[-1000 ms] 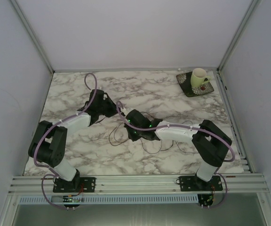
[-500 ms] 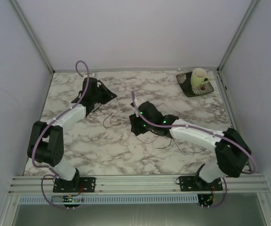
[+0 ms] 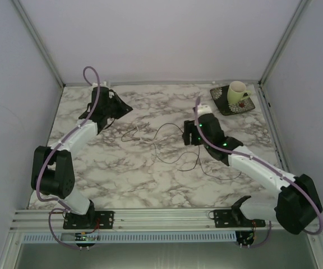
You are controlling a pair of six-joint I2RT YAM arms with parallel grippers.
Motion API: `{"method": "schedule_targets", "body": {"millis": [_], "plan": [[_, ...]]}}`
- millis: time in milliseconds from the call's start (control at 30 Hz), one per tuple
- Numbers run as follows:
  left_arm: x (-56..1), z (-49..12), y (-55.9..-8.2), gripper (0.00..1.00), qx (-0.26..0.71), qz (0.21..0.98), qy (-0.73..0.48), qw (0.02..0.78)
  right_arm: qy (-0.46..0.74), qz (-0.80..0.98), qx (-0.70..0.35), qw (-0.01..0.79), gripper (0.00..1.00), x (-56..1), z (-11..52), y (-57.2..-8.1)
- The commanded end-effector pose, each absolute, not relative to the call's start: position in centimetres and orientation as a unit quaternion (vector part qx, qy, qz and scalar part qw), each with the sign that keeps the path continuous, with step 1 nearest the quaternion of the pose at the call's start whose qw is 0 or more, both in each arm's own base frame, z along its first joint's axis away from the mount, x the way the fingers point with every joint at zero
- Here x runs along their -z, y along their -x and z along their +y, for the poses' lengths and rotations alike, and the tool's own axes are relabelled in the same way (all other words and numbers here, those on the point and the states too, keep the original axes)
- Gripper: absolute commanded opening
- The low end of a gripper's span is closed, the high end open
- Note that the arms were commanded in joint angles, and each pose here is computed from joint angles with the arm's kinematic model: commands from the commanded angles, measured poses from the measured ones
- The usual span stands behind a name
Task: Zip-tie the wires
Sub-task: Place the cable at the center of the board, then reset both arms
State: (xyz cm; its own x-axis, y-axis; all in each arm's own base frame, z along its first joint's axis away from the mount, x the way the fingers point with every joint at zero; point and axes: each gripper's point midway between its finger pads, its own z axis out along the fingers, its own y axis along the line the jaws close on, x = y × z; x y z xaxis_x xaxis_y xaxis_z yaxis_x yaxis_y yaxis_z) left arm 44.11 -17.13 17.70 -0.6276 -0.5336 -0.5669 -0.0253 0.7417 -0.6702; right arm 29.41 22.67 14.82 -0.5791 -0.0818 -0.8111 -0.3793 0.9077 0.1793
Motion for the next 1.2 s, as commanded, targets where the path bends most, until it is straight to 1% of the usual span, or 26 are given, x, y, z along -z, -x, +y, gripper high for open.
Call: {"method": "schedule_targets", "body": {"millis": [0,67,167,267,367,500,667,700,767,867,1000,1100,1167], "plan": [[-16.8,-16.1,-43.4,0.00,0.299,0.851,0.168,0.397,0.070,0.831,-0.136,0.535,0.66,-19.3,18.2,-32.9],[-16.2,-15.8,-43.3,0.00,0.297,0.851,0.174,0.396,0.052,0.823,-0.117,0.554,0.69,-19.3,15.9,-33.4],[-15.7,-15.3,-43.2,0.05,0.293,0.851,0.183,0.395,0.026,0.804,-0.098,0.586,0.76,-20.4,13.2,-34.4],[-16.0,-14.8,-43.1,0.18,0.291,0.848,0.191,0.400,0.003,0.793,-0.086,0.603,0.80,-21.1,10.8,-35.0],[-17.1,-14.6,-43.3,0.36,0.292,0.843,0.190,0.410,-0.013,0.790,-0.074,0.608,0.82,-21.4,9.0,-35.6],[-19.8,-13.7,-43.8,0.68,0.289,0.833,0.193,0.430,-0.033,0.781,-0.072,0.619,0.85,-21.9,6.9,-36.2],[-24.0,-10.7,-43.9,0.95,0.282,0.803,0.210,0.481,-0.066,0.764,-0.077,0.637,0.90,-22.0,4.7,-36.5],[-24.6,-10.1,-43.8,0.99,0.280,0.798,0.214,0.489,-0.074,0.761,-0.077,0.640,0.91,-21.9,4.2,-36.5],[-25.6,-8.6,-43.3,1.00,0.278,0.784,0.221,0.508,-0.087,0.757,-0.075,0.644,0.94,-21.4,3.4,-36.5],[-25.6,-6.1,-42.1,1.00,0.266,0.770,0.239,0.528,-0.101,0.750,-0.059,0.651,0.97,-20.4,1.8,-36.3],[-23.4,-2.8,-40.1,1.00,0.232,0.761,0.276,0.539,-0.130,0.726,-0.028,0.674,0.99,-19.5,-0.6,-36.0],[-20.5,-0.3,-38.5,1.00,0.188,0.763,0.309,0.536,-0.139,0.715,-0.002,0.685,0.99,-18.5,-2.1,-35.8],[-19.4,1.1,-37.5,1.00,0.155,0.757,0.321,0.548,-0.140,0.715,0.013,0.685,0.99,-17.4,-2.9,-35.6]]}}
